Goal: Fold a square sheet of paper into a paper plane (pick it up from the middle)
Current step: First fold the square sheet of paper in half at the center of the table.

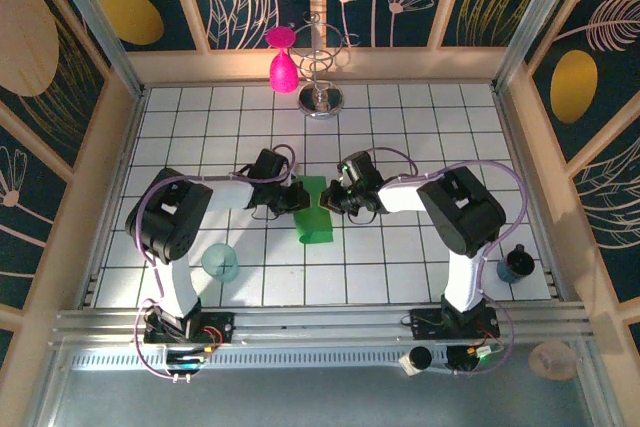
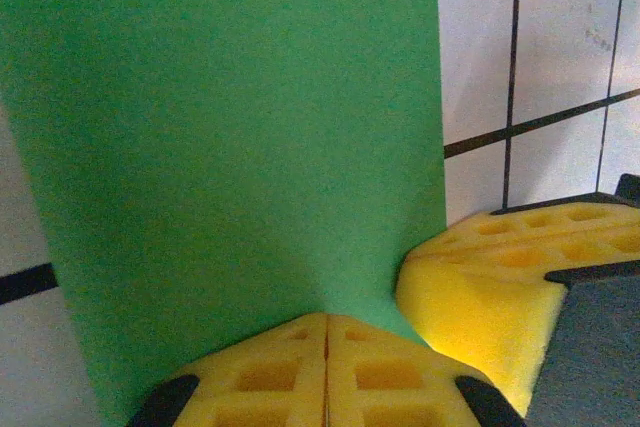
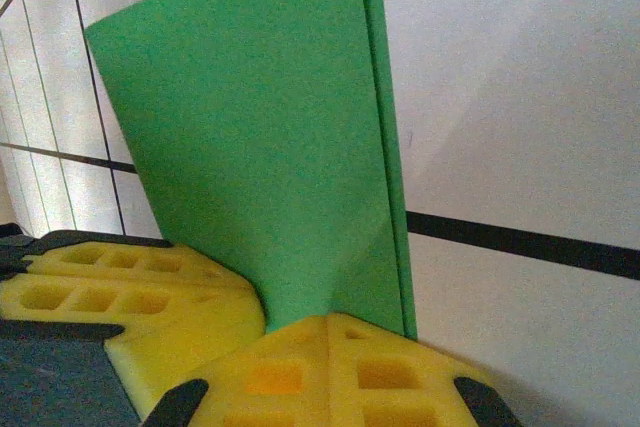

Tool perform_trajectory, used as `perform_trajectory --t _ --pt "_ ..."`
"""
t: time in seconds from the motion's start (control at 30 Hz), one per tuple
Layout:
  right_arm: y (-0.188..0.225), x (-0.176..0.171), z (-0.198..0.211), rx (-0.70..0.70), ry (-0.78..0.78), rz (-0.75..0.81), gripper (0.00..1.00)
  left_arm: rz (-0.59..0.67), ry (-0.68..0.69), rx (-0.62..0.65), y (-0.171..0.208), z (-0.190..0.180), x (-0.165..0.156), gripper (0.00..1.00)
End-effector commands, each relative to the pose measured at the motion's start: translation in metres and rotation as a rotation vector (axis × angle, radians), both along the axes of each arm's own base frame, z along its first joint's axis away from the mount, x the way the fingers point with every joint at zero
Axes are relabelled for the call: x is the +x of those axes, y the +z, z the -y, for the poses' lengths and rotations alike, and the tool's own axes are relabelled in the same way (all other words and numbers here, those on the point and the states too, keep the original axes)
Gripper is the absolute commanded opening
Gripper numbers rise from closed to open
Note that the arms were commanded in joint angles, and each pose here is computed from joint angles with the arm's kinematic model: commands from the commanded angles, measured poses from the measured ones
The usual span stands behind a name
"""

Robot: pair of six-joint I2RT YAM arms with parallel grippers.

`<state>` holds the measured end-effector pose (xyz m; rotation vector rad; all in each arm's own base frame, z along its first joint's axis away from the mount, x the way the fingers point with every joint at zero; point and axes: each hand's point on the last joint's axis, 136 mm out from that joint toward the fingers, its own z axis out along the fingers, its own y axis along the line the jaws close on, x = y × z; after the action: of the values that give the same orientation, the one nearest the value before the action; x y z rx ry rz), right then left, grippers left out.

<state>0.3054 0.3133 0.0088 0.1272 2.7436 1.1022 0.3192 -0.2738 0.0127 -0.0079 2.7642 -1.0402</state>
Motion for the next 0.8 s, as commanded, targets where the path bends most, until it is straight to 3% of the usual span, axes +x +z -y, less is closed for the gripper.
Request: perform_trajectory --t 0.0,0.3,0.43,0.63,0.77 --pt "-0.103 -0.073 0.089 -0.422 -0.05 -0.3 0.03 -0.066 0.015 0.093 -0.024 -0.02 -0.011 0.09" --pt "-0.107 -0.077 0.097 -0.457 -0.049 -0.31 0.03 -0.083 0.107 0.14 -0.03 -0.071 -0.011 0.09" --pt "-0.107 -0.077 0.098 -0.458 -0.049 -0.31 0.03 -0.047 0.139 0.127 -0.015 -0.082 -0.002 0.09" --pt "-0.107 -0.076 0.096 -0.451 -0.049 -0.306 0.03 0.15 0.092 -0.079 0.063 -0.04 0.021 0.09" --pt "-0.108 -0.075 0.094 -0.439 -0.058 -0.307 0.03 0.146 0.045 -0.133 0.068 -0.01 0.022 0.09"
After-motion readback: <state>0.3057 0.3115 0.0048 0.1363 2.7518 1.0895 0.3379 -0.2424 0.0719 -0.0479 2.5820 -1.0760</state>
